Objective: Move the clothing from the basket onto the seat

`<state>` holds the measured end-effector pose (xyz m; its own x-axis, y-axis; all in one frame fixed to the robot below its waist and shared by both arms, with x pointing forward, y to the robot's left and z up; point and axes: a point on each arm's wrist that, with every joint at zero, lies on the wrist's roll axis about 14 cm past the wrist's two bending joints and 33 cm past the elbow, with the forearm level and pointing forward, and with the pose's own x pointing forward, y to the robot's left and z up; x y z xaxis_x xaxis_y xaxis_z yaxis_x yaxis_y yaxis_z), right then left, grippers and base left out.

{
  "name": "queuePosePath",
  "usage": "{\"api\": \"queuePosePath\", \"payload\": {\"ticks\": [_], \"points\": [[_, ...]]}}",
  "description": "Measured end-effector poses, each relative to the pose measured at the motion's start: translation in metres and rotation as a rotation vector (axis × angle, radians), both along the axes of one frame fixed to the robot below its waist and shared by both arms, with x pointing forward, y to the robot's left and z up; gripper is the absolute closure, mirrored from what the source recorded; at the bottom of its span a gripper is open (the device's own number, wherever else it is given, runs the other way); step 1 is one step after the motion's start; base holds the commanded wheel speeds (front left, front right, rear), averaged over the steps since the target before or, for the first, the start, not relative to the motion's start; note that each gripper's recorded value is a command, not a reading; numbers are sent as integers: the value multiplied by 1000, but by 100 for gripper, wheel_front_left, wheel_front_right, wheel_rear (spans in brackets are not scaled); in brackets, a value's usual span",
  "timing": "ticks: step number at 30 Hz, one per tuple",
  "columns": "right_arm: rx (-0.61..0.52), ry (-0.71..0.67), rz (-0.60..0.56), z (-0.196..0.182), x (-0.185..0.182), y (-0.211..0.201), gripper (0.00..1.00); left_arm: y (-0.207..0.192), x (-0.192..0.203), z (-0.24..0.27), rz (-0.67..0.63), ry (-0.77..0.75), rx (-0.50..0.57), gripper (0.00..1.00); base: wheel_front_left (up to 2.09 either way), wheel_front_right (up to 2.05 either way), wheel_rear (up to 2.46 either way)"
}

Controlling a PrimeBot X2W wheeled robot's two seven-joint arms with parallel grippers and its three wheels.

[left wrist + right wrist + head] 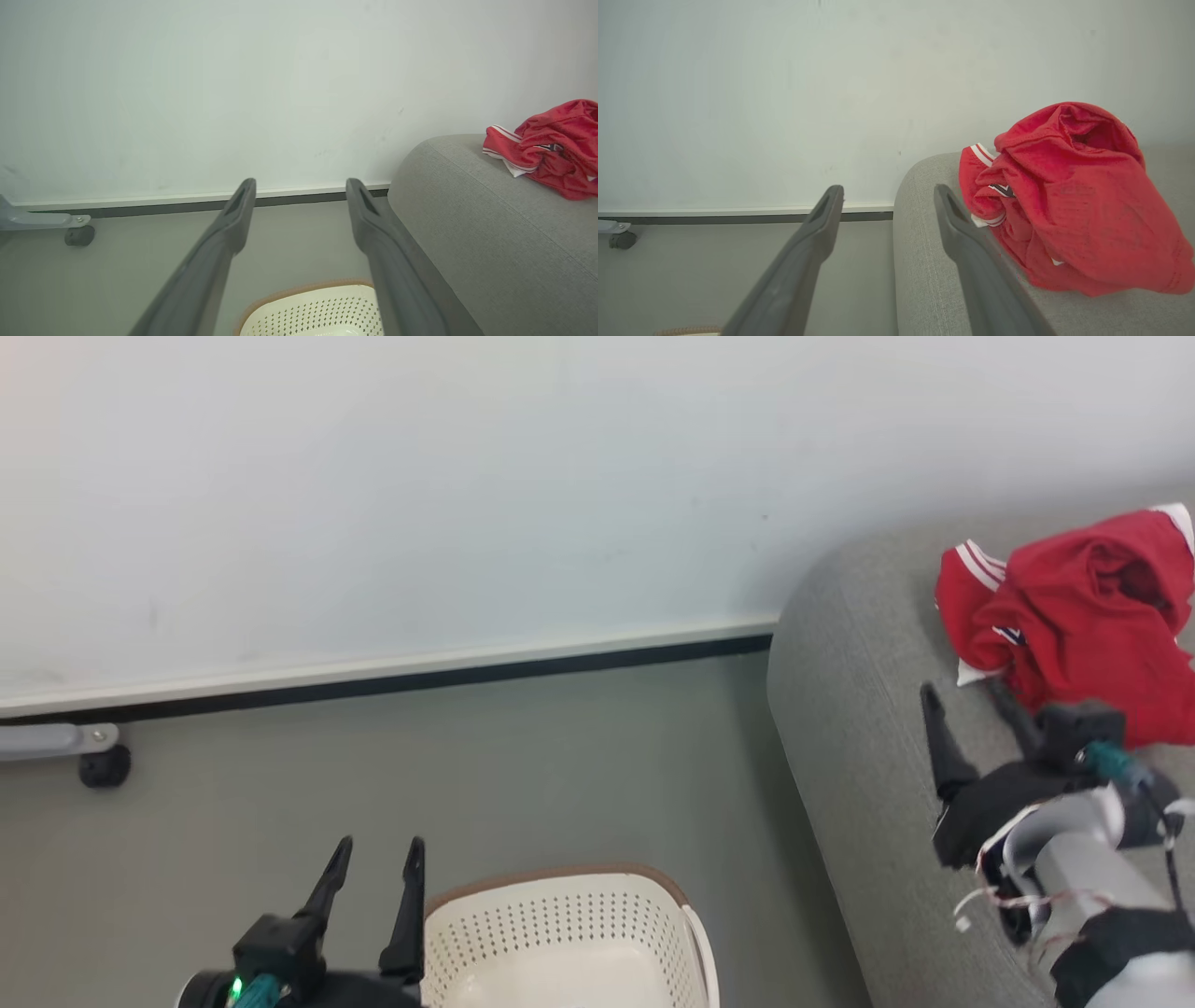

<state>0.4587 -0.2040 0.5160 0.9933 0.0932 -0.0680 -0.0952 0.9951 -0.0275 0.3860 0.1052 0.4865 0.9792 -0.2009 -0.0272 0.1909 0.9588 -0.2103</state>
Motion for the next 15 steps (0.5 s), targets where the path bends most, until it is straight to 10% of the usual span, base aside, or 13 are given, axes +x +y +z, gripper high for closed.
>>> {"api": "queuePosePath", "payload": {"ticks": [15], "points": [[108,-86,137,5,-58,85,0,82,-64,2,217,-29,36,0,0,0,0]]}}
